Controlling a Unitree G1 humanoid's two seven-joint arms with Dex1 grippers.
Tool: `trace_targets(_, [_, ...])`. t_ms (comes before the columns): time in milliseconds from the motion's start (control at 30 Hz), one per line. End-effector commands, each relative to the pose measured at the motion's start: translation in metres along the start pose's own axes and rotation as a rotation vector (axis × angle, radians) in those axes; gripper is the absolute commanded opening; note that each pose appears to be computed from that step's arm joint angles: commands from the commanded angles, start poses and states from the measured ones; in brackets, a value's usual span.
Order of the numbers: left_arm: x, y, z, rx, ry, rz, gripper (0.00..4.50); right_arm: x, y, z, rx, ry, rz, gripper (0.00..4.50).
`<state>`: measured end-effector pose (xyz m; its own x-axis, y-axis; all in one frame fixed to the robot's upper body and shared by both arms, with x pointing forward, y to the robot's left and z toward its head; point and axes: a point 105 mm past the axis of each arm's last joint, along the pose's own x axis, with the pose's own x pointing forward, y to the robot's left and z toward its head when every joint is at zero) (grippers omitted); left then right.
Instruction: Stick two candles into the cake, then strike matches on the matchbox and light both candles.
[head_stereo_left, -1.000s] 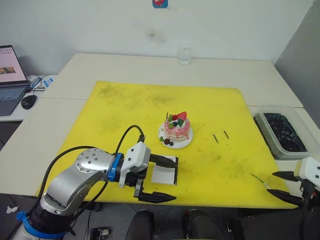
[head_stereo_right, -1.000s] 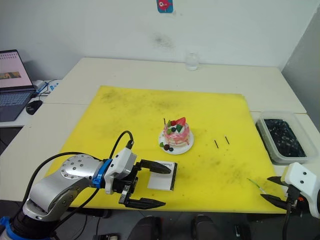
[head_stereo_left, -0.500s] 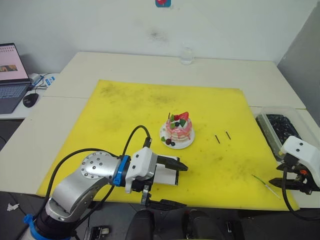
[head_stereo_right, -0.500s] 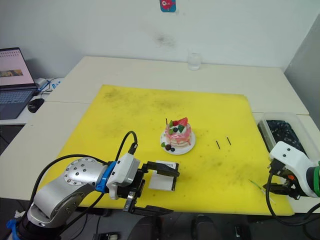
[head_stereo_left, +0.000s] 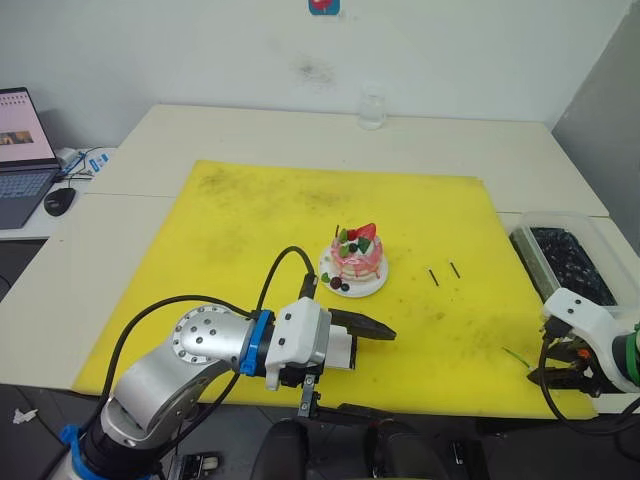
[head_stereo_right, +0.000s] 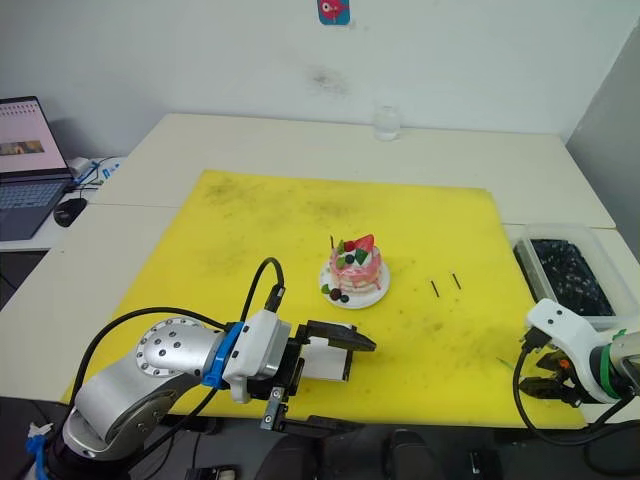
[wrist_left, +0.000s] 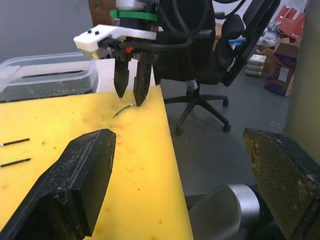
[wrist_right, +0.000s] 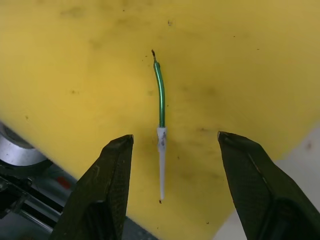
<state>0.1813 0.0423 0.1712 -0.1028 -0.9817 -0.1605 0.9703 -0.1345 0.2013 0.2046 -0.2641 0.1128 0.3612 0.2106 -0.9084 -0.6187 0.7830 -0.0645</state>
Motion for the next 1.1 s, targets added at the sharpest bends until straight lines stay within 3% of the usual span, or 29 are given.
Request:
trace_targets(33, [0.003,-0.003,0.006,0.012,-0.023,-0.014,4.50,0.001,0.000,0.003,-0.007,-0.005,-0.002,2.79])
trace_targets(400, [0.003,0.001,0.009,0.013,-0.016,0.002,4.50,0.007,0.008,-0.001,-0.019,0.021,0.018,2.79])
trace_targets(500, [0.005,0.002,0.009,0.014,-0.016,0.004,4.50,0.007,0.009,-0.003,-0.016,0.025,0.019,2.22])
trace_targets(700, [0.006,0.007,0.010,0.025,-0.017,0.010,4.50,0.010,0.008,-0.004,-0.011,0.035,0.015,0.13])
trace_targets(967, [0.002,0.014,0.007,0.022,-0.013,0.048,4.50,-0.003,-0.002,0.009,0.013,-0.019,0.001,0.03])
trace_targets(1100, [-0.013,0.021,0.006,-0.018,-0.011,0.132,4.50,-0.028,-0.006,0.047,-0.016,-0.188,0.016,0.03])
